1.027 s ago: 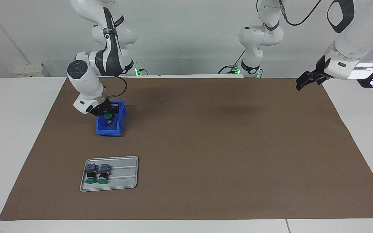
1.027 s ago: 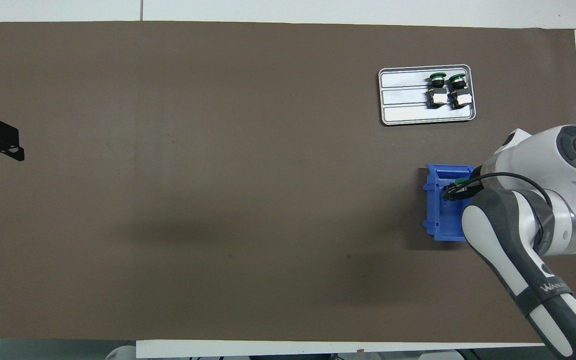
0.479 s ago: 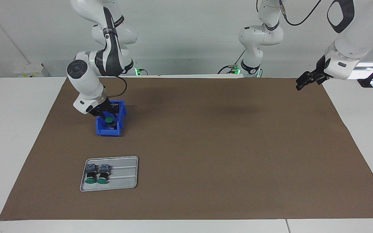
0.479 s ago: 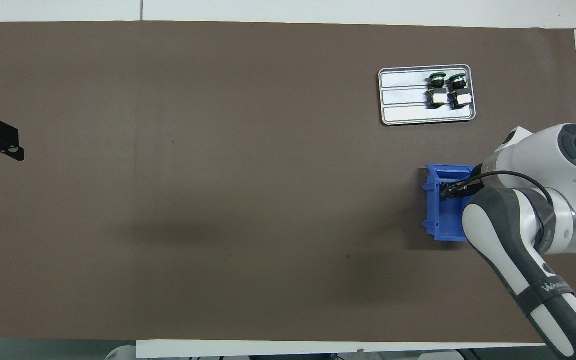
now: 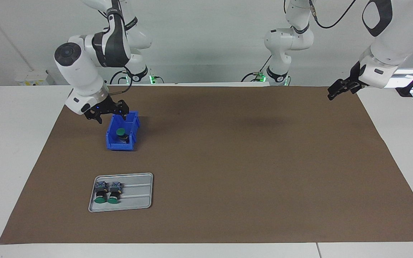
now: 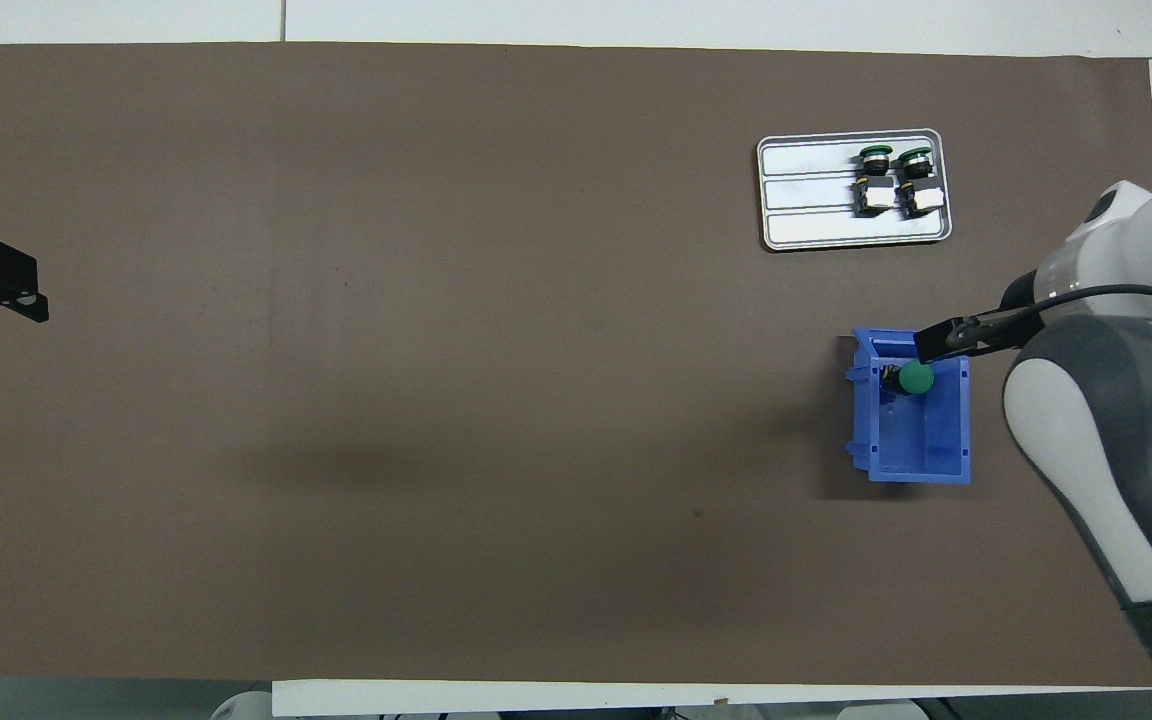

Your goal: Place and press button with both arms

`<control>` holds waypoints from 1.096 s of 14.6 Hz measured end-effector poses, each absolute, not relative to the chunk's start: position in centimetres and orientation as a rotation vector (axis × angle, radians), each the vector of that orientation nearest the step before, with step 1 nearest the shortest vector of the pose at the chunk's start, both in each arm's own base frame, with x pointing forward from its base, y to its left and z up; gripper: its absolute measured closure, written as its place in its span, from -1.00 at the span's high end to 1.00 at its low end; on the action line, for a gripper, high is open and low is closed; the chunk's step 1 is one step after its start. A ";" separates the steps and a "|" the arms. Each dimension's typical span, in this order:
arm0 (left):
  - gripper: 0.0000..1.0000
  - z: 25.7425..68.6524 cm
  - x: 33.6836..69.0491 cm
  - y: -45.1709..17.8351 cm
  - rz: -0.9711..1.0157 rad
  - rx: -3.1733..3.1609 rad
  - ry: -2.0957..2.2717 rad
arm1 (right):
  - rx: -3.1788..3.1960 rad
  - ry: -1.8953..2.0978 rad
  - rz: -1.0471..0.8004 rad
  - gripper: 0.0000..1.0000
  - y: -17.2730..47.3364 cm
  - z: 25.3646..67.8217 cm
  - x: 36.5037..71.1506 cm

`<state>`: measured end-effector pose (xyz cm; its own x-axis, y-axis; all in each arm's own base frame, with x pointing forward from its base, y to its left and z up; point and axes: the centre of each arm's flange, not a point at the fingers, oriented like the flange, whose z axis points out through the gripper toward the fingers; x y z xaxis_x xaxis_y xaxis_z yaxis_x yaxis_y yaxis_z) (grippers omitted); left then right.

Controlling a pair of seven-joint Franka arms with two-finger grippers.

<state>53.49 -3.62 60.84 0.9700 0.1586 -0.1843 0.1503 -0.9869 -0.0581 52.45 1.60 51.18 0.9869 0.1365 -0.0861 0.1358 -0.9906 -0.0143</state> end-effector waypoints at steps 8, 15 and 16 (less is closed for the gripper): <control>1.00 60.8 53.5 -3.6 0.293 -3.075 -0.241 | -3.122 -0.209 0.107 1.00 1.1 63.9 53.5; 1.00 60.8 53.5 -3.6 0.293 -3.075 -0.241 | -3.140 -0.216 0.130 1.00 1.1 62.2 54.9; 1.00 60.8 53.5 -3.6 0.293 -3.075 -0.241 | -3.144 -0.215 0.131 1.00 1.0 62.2 54.9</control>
